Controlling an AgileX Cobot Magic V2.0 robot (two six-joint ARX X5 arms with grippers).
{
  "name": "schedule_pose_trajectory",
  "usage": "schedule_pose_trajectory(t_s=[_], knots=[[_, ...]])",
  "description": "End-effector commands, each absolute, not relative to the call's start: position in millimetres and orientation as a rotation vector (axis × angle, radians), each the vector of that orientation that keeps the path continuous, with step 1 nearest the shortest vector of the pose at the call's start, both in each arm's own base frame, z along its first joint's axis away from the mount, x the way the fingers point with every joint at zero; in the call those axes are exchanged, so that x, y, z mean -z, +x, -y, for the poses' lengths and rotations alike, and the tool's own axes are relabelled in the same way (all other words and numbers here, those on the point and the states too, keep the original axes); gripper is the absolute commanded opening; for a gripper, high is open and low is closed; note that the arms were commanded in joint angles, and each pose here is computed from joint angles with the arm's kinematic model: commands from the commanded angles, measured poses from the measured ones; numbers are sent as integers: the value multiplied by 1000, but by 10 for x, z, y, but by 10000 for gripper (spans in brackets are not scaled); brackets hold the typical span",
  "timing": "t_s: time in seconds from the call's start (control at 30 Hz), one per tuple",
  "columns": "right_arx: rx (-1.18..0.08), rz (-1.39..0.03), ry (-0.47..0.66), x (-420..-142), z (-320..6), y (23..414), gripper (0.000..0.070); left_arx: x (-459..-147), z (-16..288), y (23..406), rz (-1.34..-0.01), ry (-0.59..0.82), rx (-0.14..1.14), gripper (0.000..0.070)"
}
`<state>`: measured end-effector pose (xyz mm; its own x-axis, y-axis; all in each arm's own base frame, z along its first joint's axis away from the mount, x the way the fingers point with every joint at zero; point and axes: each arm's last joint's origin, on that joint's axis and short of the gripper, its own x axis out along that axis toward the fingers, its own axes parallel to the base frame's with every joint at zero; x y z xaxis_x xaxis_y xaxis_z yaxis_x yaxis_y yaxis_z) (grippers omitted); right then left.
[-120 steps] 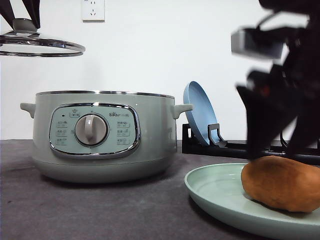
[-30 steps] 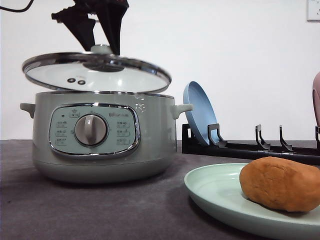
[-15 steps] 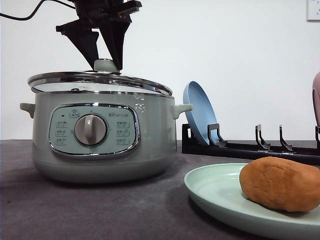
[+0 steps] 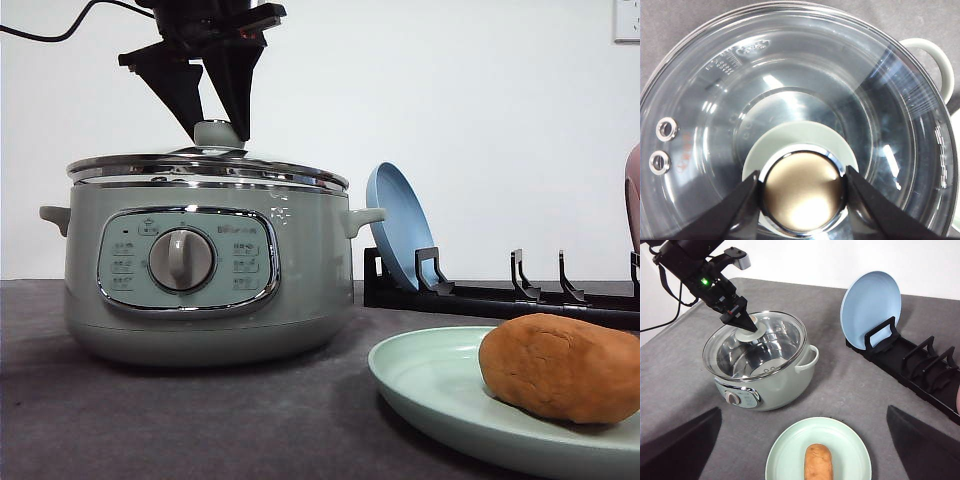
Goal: Transfer potato from steamer to green plate
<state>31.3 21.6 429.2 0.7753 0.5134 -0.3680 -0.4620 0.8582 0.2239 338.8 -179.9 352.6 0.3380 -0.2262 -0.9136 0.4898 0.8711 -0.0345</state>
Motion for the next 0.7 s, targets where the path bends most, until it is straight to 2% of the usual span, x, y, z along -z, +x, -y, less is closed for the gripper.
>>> schedule_pose_trajectory(t_s=[0.0,0.67], knots=[[-536,-409,126,-4341,-211,306,669,-3490,1865,3461,-1113,283,492,0],[-513,-401,113,-4341,-205,310,669,-3466,1904,3533,-1062,301,514,0]])
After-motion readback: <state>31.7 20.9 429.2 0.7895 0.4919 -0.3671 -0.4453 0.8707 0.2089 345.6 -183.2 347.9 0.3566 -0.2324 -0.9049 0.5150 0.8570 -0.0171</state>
